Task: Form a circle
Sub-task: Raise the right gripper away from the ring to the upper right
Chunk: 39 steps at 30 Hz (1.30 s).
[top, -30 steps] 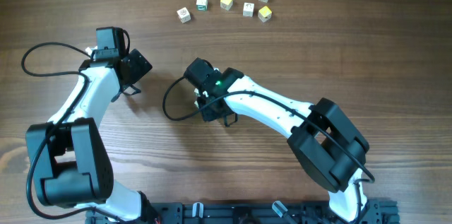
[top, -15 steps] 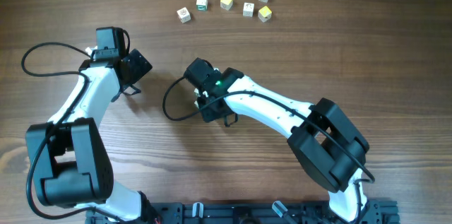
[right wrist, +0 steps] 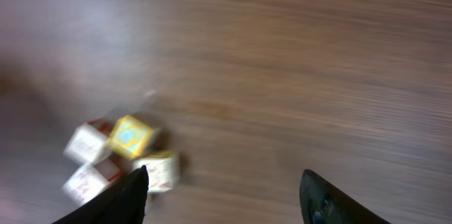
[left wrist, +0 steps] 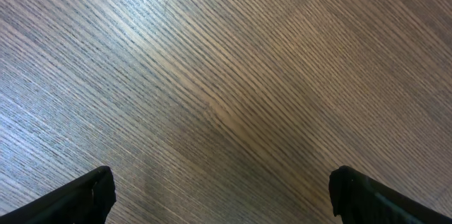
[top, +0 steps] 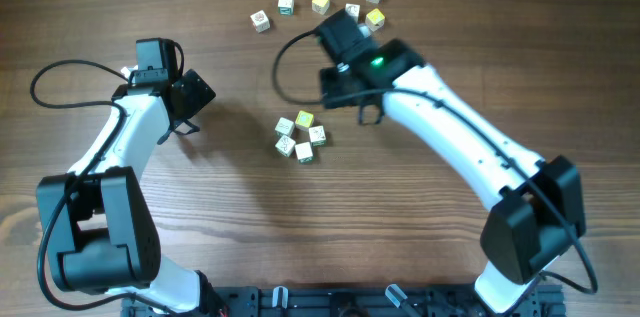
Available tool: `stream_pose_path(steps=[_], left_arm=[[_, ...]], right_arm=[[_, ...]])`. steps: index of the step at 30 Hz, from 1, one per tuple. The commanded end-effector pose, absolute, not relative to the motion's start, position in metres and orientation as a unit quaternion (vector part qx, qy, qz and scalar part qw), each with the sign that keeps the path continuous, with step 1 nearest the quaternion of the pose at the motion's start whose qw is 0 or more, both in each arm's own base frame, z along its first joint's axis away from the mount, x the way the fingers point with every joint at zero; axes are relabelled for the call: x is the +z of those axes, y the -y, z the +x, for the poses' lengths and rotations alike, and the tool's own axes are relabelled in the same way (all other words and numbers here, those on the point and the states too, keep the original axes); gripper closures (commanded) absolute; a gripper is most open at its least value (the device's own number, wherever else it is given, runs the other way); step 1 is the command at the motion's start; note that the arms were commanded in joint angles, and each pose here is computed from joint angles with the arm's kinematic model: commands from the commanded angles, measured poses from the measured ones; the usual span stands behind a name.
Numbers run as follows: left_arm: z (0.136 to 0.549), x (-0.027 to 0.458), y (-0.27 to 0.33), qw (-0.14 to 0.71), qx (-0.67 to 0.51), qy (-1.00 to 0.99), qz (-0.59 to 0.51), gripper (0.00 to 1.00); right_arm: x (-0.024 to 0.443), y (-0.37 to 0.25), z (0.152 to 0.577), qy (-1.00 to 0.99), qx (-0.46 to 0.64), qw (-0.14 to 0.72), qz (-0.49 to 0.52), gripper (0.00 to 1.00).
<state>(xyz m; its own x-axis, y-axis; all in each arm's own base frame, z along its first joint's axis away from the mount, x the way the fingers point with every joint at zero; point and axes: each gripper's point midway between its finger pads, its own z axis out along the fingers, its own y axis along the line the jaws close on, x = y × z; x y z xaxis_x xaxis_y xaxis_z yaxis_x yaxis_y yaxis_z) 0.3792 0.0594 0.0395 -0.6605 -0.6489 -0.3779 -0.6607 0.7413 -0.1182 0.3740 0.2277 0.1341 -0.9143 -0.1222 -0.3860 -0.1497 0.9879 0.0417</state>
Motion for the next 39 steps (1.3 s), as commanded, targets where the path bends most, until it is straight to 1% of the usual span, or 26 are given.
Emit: stream_pose_path(steps=[1, 3, 6, 10, 16, 19, 39], left_arm=[[0.381, 0.039, -0.064, 0.202, 0.023, -0.910, -0.362, 0.00], [0.381, 0.039, -0.064, 0.202, 0.023, -0.909, -0.362, 0.00], [0.381, 0.039, -0.064, 0.202, 0.023, -0.910, -0.362, 0.00], [0.381, 0.039, -0.064, 0.202, 0.023, -0.910, -0.362, 0.00], [0.381, 0.039, -0.064, 0.202, 0.023, -0.909, -0.362, 0.00], [0.381, 0.039, -0.064, 0.202, 0.023, -0.909, -0.362, 0.00], [0.381, 0.038, -0.064, 0.202, 0.024, -0.910, -0.362, 0.00]], right_arm=[[0.132, -0.199, 0.387, -0.980, 0.025, 0.191, -0.041, 0.30], [0.132, -0.194, 0.391, -0.981, 0.035, 0.187, -0.031, 0.25], [0.134, -0.184, 0.400, -0.979, 0.022, 0.202, -0.020, 0.01], [0.139, -0.168, 0.419, -0.973, 0.008, 0.230, -0.030, 0.01], [0.129, -0.102, 0.438, -0.975, -0.015, 0.216, 0.041, 0.00], [0.130, -0.088, 0.443, -0.974, -0.017, 0.220, 0.057, 0.00], [0.130, -0.085, 0.444, -0.974, -0.018, 0.220, 0.061, 0.00]])
